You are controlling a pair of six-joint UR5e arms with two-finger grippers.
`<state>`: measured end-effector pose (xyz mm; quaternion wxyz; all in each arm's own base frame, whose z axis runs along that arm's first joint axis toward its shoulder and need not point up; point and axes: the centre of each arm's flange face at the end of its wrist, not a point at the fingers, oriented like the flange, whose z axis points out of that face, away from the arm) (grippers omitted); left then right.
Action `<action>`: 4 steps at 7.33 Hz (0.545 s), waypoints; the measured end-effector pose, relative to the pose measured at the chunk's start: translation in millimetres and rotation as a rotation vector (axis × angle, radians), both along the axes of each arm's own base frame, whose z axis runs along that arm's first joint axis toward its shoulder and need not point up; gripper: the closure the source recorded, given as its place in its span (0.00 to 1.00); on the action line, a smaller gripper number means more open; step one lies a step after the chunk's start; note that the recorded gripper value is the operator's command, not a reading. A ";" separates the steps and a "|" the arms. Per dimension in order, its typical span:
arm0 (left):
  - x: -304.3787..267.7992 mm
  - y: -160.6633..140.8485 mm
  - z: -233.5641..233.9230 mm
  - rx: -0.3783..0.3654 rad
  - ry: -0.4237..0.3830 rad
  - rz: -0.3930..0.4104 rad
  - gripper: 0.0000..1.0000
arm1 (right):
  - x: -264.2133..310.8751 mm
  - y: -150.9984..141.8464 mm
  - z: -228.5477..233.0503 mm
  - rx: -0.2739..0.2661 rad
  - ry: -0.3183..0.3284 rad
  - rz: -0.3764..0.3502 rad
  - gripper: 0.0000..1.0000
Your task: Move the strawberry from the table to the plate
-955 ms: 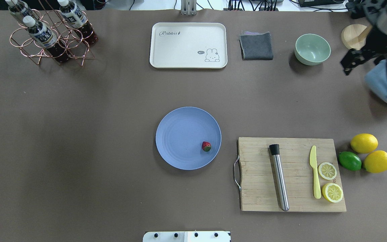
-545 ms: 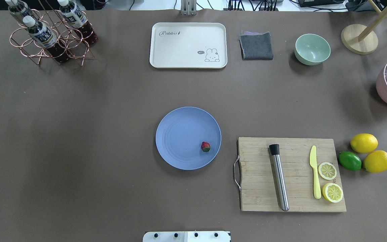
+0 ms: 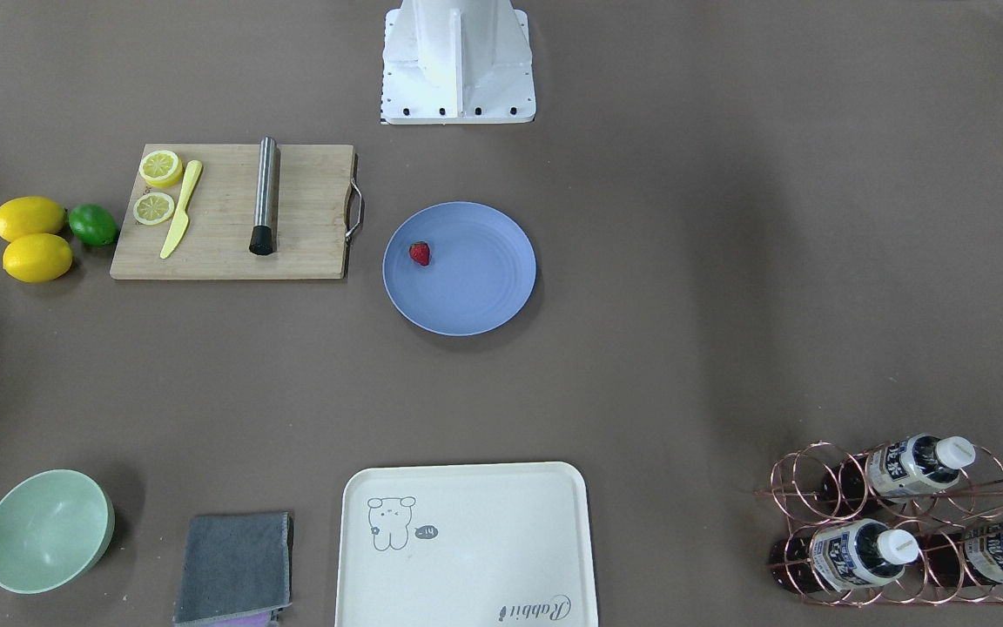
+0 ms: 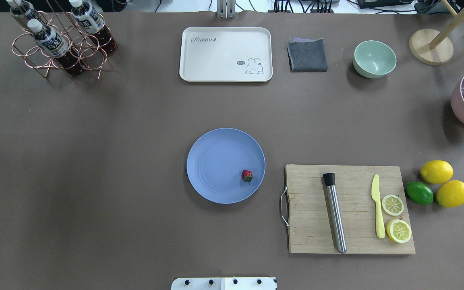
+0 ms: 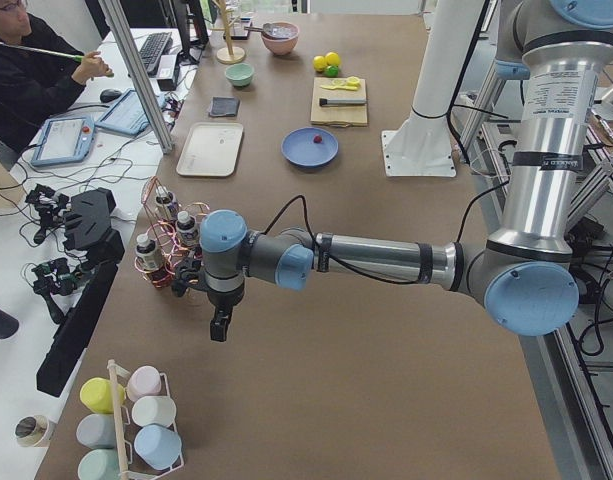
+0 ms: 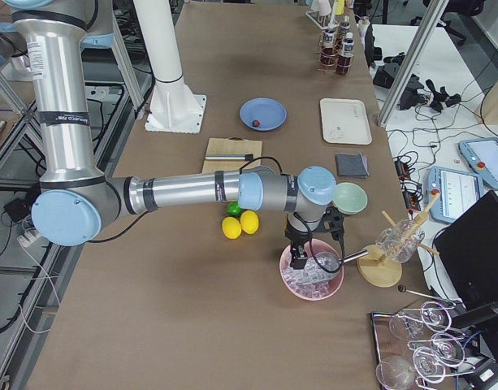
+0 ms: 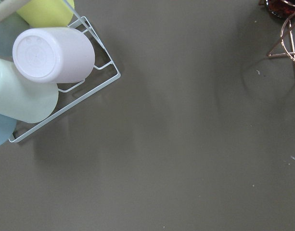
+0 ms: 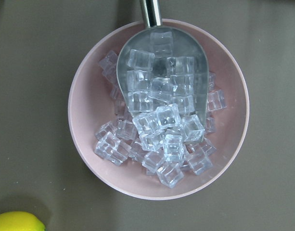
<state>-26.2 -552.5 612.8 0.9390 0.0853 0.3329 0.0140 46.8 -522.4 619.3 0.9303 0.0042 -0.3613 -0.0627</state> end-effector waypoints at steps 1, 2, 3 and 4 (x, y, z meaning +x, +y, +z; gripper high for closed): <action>-2.0 0.7 0.9 -0.006 0.016 -0.002 0.02 | 3.4 0.0 10.5 0.005 -0.007 0.008 0.00; -5.4 1.4 1.6 -0.013 0.029 -0.006 0.02 | 5.7 -0.6 15.0 0.014 -0.010 0.013 0.00; -7.0 1.5 1.3 -0.016 0.037 -0.008 0.02 | 7.2 -1.7 15.6 0.021 -0.010 0.017 0.00; -7.5 1.5 1.2 -0.018 0.040 -0.009 0.02 | 7.8 -3.5 14.3 0.026 -0.010 0.019 0.00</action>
